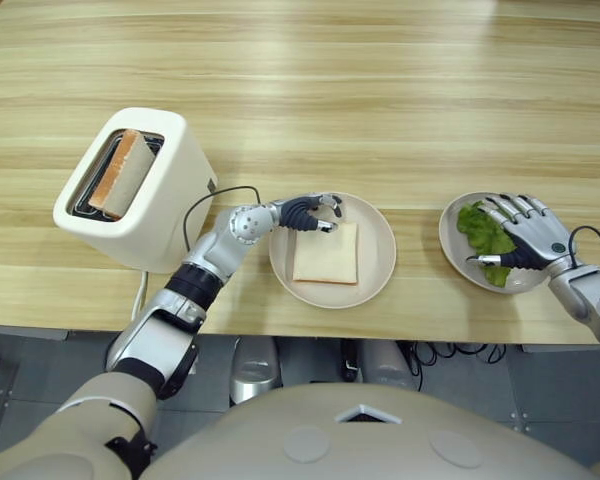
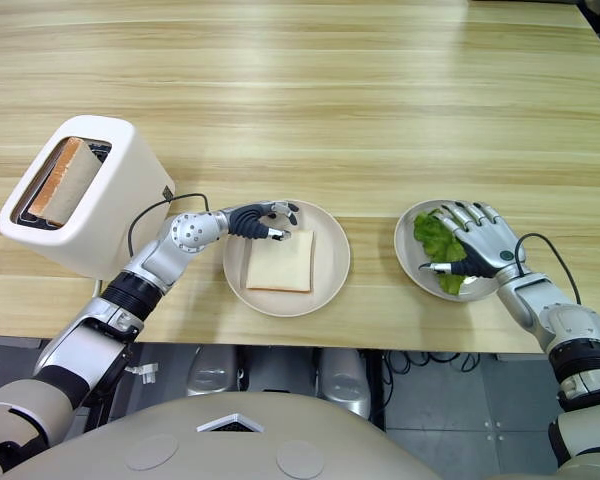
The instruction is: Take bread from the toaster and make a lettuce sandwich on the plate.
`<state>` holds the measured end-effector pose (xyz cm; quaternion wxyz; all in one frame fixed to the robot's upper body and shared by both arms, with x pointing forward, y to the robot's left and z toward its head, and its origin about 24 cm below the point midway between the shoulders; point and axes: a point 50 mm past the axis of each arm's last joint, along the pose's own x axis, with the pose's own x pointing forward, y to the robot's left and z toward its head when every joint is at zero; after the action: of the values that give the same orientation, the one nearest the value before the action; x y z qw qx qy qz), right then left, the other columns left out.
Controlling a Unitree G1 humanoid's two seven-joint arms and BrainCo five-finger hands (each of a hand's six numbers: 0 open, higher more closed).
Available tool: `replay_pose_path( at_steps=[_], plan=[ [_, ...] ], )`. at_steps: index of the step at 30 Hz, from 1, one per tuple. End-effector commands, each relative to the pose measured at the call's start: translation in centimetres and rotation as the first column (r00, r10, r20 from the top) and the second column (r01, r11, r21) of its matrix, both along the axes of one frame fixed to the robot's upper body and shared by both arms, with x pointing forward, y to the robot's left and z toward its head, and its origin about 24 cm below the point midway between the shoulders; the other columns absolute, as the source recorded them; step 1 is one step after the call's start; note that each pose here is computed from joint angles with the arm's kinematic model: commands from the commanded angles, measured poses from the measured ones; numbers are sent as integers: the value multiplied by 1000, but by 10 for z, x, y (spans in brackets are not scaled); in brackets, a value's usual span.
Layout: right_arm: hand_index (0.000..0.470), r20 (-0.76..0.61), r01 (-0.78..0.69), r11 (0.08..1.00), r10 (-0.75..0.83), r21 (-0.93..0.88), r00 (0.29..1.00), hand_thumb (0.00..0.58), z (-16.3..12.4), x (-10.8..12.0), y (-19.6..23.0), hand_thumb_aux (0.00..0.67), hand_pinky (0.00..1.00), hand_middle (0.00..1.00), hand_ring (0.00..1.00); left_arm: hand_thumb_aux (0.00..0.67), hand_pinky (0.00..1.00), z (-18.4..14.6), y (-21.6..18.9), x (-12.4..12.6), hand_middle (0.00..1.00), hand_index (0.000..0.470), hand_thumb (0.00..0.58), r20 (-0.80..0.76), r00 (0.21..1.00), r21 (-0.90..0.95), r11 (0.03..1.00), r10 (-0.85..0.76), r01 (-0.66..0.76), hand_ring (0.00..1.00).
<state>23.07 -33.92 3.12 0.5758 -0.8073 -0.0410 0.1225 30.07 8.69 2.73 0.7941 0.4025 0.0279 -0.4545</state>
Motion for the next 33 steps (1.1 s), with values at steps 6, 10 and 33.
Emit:
replay_pose_path(
  at_steps=[6, 10, 33],
  plan=[
    [0, -32, 42, 998, -44, -52, 999, 0, -3, -1, -8, 0, 0, 0, 0, 339, 0, 0, 1, -1, 0, 233, 438, 19, 1000, 14, 1000, -10, 10, 0],
    [381, -51, 42, 998, -45, -50, 998, 563, -6, -2, -7, 554, 0, 0, 0, 160, 0, 1, 0, -3, 0, 110, 244, 31, 999, 13, 1000, -21, 21, 0],
    [460, 192, -105, 989, 83, 105, 978, 580, 46, 16, 31, 670, 0, 0, 0, 0, 0, 54, 25, 11, 0, 0, 0, 184, 979, -108, 992, 90, -71, 0]
  ],
)
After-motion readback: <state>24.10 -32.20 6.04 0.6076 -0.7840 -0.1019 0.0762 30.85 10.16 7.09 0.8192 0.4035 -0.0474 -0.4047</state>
